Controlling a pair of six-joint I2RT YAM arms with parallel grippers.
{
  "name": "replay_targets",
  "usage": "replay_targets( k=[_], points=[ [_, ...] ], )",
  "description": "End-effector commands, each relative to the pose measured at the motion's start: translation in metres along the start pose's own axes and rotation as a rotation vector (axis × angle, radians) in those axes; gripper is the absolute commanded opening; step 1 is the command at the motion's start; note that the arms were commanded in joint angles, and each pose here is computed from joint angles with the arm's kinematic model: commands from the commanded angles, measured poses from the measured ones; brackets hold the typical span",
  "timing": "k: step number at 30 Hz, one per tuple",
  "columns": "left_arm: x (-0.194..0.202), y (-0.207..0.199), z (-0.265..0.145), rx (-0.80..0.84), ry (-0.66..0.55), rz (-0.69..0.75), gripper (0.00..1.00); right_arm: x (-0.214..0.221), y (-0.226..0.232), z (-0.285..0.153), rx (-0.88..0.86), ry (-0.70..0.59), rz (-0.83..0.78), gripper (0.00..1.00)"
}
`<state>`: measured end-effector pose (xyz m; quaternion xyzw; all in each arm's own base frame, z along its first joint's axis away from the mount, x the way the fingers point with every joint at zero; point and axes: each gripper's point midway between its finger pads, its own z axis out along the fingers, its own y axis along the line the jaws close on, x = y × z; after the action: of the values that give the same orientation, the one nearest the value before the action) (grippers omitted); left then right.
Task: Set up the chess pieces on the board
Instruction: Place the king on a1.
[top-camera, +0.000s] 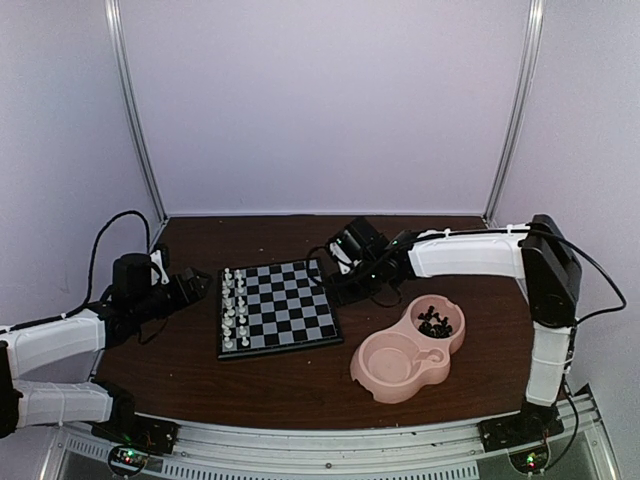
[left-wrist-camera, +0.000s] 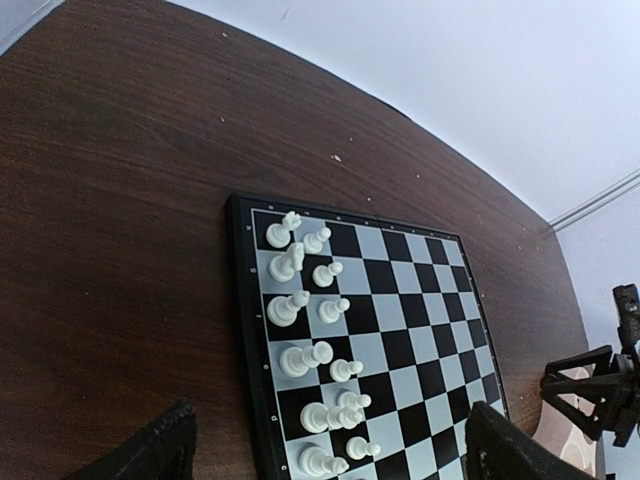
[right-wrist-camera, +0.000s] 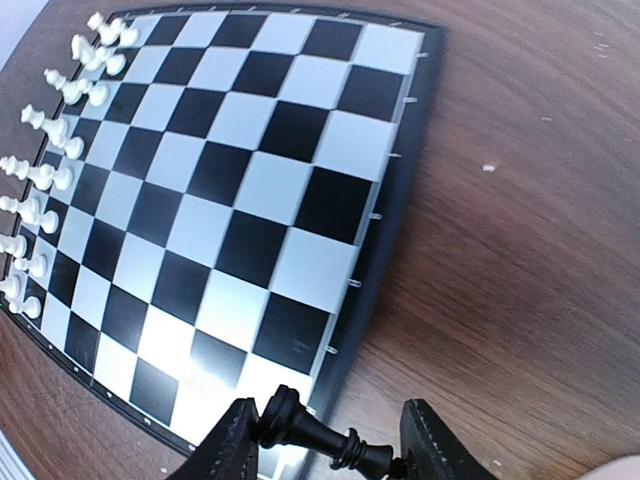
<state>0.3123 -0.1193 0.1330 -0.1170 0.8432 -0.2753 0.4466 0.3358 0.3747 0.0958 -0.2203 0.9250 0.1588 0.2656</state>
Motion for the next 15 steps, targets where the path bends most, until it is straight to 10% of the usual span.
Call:
replay_targets(
  k=[1,15],
  points=[
    [-0.014,-0.013,0.0,0.036,-0.041,0.008,0.93,0.0,0.027,0.017,-0.04,-0.01,-0.048,0.36],
    [-0.011,-0.019,0.007,0.059,0.0,0.014,0.93,0.013,0.044,0.036,-0.045,0.009,-0.12,0.48]
  ],
)
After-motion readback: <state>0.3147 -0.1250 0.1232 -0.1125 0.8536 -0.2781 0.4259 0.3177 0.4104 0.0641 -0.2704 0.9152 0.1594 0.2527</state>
